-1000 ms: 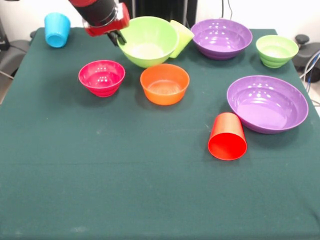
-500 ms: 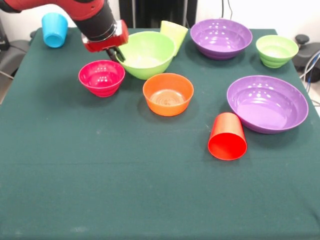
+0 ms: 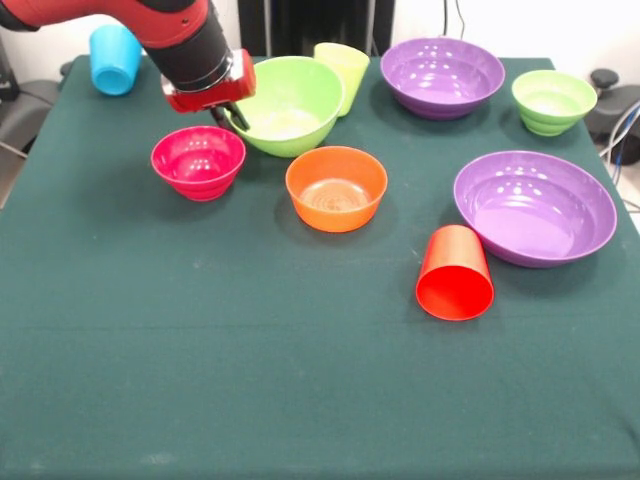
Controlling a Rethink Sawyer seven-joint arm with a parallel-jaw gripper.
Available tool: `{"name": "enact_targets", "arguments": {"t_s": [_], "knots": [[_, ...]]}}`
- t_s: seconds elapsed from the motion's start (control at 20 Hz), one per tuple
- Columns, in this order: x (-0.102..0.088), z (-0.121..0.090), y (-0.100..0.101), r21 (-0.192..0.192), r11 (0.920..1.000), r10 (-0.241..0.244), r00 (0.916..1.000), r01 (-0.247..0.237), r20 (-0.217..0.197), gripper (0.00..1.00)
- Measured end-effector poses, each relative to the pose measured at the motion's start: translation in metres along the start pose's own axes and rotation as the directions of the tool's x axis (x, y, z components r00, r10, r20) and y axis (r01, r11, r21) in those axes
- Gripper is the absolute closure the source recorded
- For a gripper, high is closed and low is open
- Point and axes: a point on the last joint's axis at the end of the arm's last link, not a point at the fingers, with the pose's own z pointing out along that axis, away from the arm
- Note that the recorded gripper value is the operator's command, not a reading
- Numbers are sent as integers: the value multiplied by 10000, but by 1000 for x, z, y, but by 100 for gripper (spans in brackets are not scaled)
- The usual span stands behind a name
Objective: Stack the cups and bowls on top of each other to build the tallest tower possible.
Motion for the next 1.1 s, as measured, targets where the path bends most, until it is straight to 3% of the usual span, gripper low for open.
{"name": "enact_targets", "arguments": {"t_s": [0.7, 0.9, 1.1], "knots": [[-7, -1, 1, 123, 9999, -28, 10000, 28, -37, 100], [-15, -1, 2, 214, 9998, -32, 9995, 39, -319, 100], [-22, -1, 3, 282, 9996, 14, 9959, 12, -910, 100]]}}
